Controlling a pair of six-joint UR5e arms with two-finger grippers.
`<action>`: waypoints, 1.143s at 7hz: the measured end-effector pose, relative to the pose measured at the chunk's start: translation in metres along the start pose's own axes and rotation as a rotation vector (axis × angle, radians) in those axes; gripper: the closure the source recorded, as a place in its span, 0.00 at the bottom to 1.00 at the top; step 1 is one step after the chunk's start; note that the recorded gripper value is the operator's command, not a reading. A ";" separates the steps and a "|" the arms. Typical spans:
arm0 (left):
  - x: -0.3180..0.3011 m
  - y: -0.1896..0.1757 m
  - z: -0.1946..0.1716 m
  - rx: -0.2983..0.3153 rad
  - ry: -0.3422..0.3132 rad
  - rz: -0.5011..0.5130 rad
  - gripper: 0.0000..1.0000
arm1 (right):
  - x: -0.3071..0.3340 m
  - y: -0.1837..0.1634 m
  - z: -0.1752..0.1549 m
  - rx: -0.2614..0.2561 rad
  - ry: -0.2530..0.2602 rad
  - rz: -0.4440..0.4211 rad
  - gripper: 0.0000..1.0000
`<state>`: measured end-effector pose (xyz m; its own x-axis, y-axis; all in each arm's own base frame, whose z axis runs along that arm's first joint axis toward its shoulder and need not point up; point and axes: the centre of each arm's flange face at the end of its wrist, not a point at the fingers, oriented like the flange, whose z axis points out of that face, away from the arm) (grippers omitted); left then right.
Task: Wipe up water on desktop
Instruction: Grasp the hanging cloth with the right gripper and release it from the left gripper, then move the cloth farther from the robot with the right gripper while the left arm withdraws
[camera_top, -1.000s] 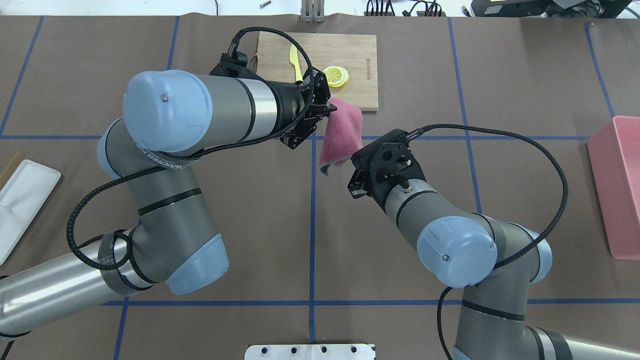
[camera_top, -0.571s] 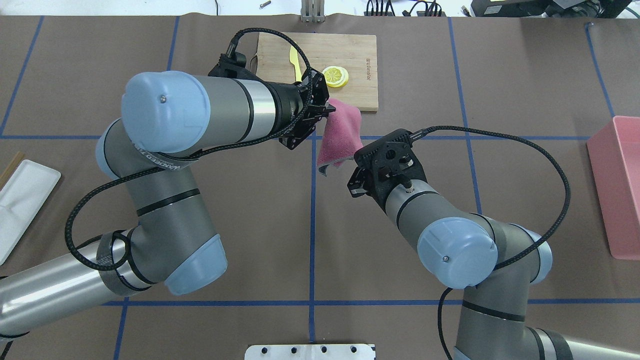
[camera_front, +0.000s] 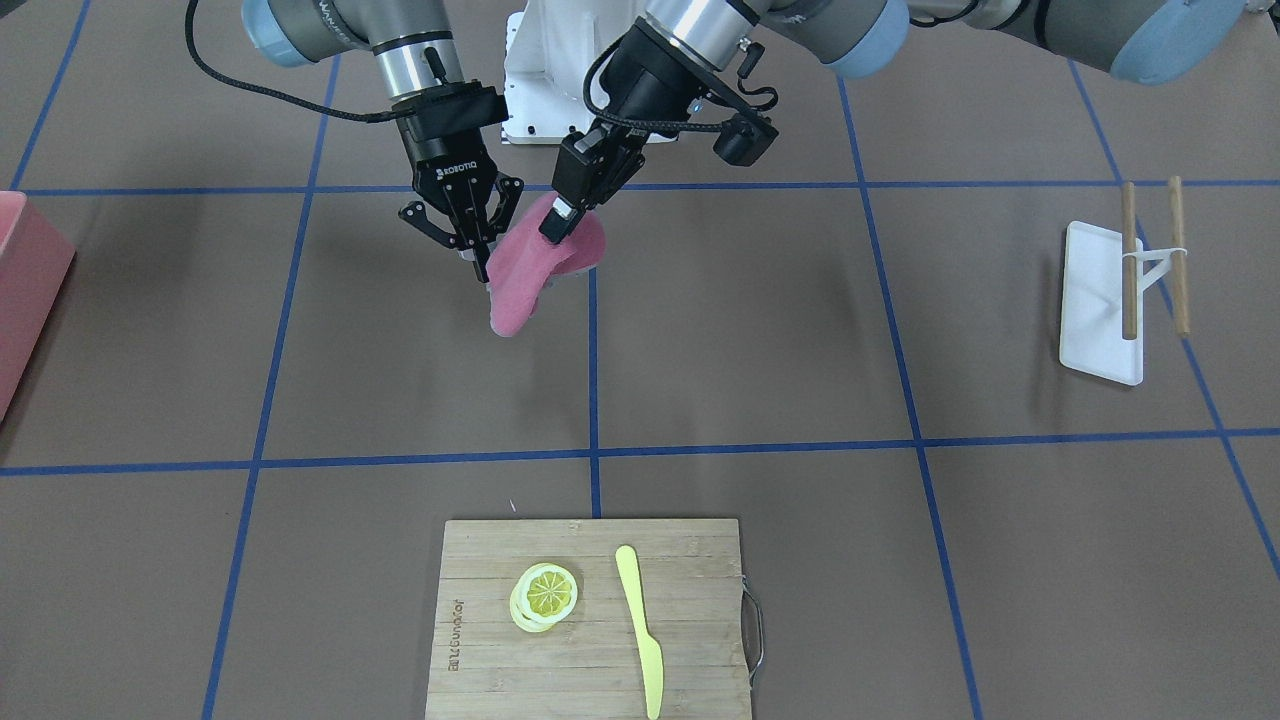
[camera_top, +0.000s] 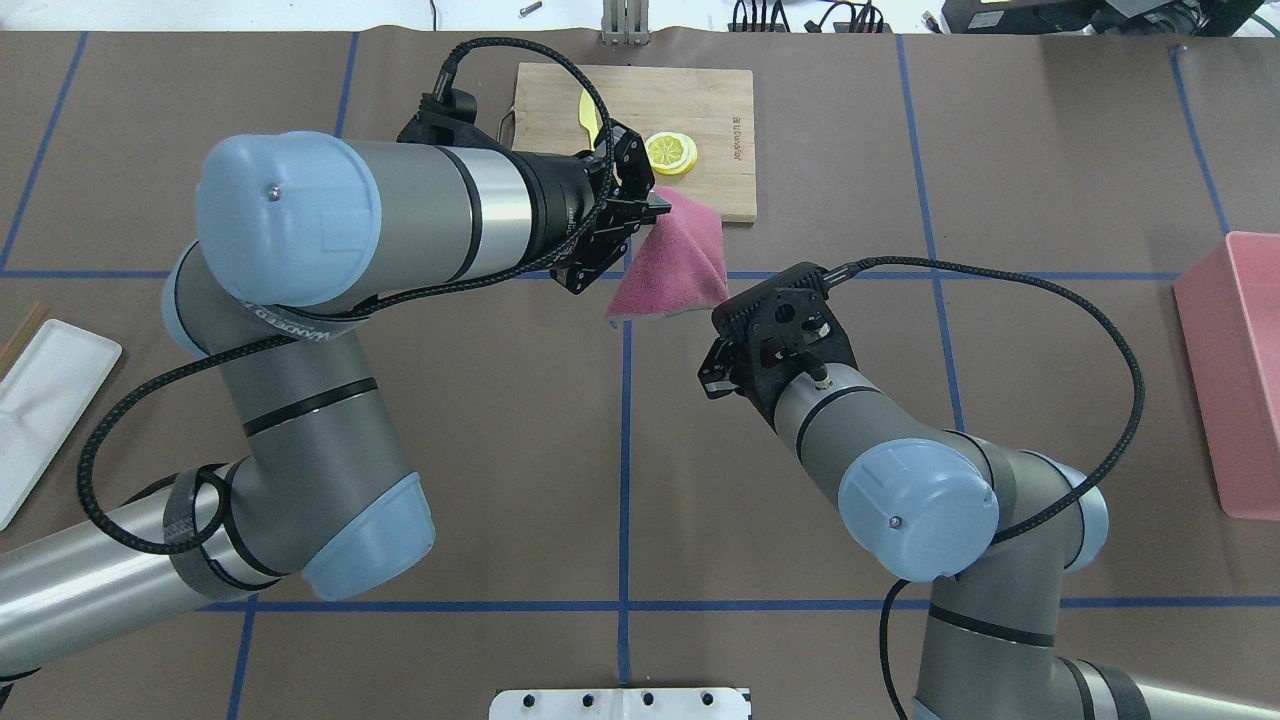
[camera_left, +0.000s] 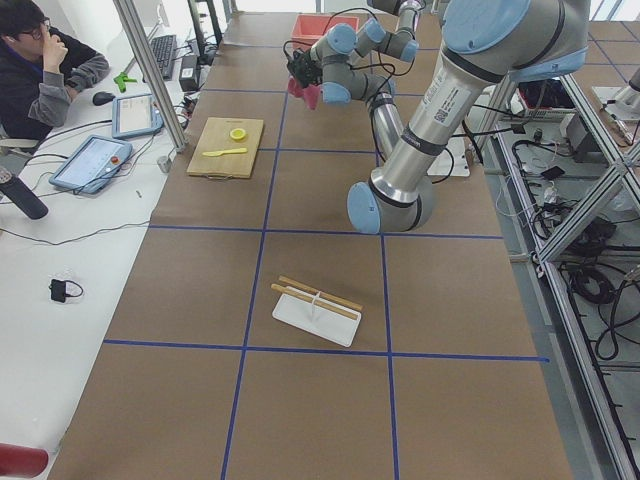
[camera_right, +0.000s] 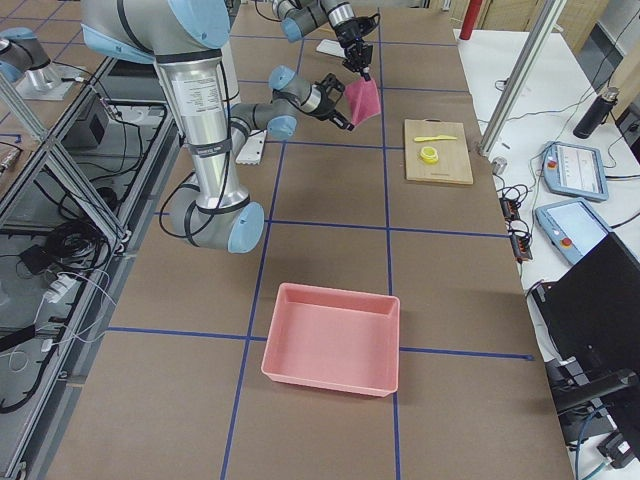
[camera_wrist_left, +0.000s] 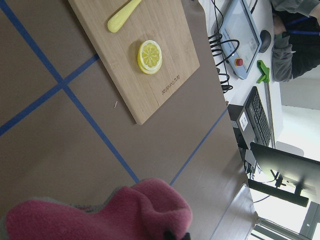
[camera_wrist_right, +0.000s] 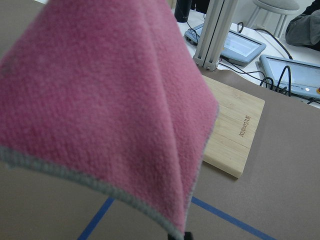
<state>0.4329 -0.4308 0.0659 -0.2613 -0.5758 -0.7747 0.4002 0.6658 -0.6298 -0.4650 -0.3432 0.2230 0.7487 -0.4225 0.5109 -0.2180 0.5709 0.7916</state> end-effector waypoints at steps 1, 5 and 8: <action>-0.002 -0.005 -0.001 0.007 -0.002 0.002 1.00 | 0.000 -0.002 -0.002 0.004 -0.004 0.003 1.00; -0.018 -0.031 -0.003 0.050 -0.021 0.126 0.01 | 0.001 -0.005 -0.008 0.010 -0.009 0.009 1.00; -0.033 -0.069 -0.012 0.117 -0.051 0.356 0.02 | 0.002 -0.021 -0.022 0.038 -0.028 0.028 1.00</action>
<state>0.4040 -0.4517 0.1344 -0.0447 -0.3435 -0.9381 0.5566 0.7712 -0.3089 -0.4447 -0.3403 0.2003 0.7241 -0.4265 0.5421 -0.2627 0.5562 0.7885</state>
